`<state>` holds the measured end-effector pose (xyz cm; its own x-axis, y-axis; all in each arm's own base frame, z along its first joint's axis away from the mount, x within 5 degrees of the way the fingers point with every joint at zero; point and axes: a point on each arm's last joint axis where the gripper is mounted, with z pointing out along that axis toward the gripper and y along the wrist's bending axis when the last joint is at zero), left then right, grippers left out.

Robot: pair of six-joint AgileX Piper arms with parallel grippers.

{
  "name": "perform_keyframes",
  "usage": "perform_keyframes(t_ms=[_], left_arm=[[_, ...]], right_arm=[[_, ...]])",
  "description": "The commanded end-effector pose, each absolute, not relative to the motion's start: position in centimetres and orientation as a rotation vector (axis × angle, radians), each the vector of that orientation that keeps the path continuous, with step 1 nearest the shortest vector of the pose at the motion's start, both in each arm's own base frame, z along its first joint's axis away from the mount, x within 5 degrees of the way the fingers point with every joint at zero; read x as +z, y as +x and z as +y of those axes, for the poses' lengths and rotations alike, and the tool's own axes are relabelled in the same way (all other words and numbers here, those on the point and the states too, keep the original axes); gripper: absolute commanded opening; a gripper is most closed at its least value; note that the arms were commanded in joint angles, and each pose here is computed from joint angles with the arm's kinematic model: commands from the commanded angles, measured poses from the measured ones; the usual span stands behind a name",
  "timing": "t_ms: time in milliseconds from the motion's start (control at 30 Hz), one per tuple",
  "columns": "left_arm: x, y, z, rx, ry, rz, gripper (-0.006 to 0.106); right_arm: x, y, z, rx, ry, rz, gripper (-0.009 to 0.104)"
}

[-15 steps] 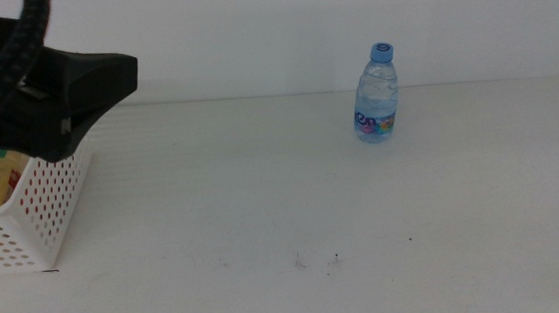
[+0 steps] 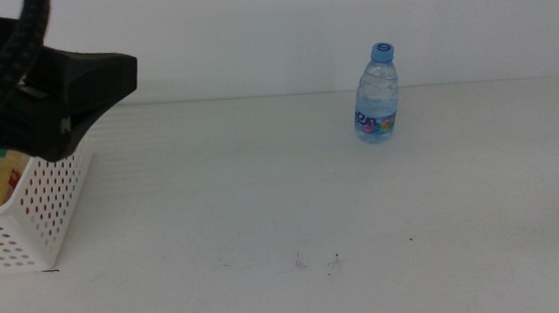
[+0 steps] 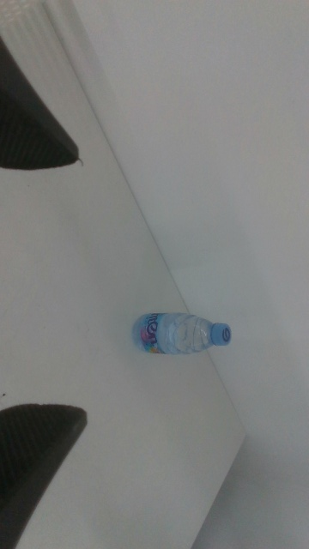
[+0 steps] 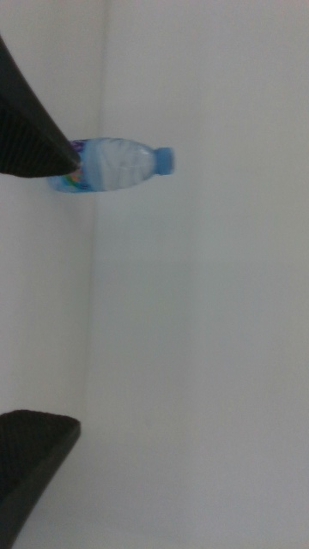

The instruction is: Use arms to grab the bottles and put them into the dustbin to the left of the table.

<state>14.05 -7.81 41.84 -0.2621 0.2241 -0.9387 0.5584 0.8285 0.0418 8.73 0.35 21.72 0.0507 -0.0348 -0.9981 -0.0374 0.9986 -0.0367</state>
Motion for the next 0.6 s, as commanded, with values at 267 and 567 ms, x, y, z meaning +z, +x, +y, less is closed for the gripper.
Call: perform_keyframes(t_ms=[267, 567], left_arm=[[42.2, 14.0, -7.8, -0.357, 0.587, 1.823, 0.094], [42.2, 14.0, -7.8, -0.355, 0.588, 1.823, 0.094]], right_arm=[[20.5, 13.5, 0.9, 0.172, 0.011, 1.525, 0.090], [18.6, 15.9, 1.2, 0.214, 0.012, 1.648, 0.090]])
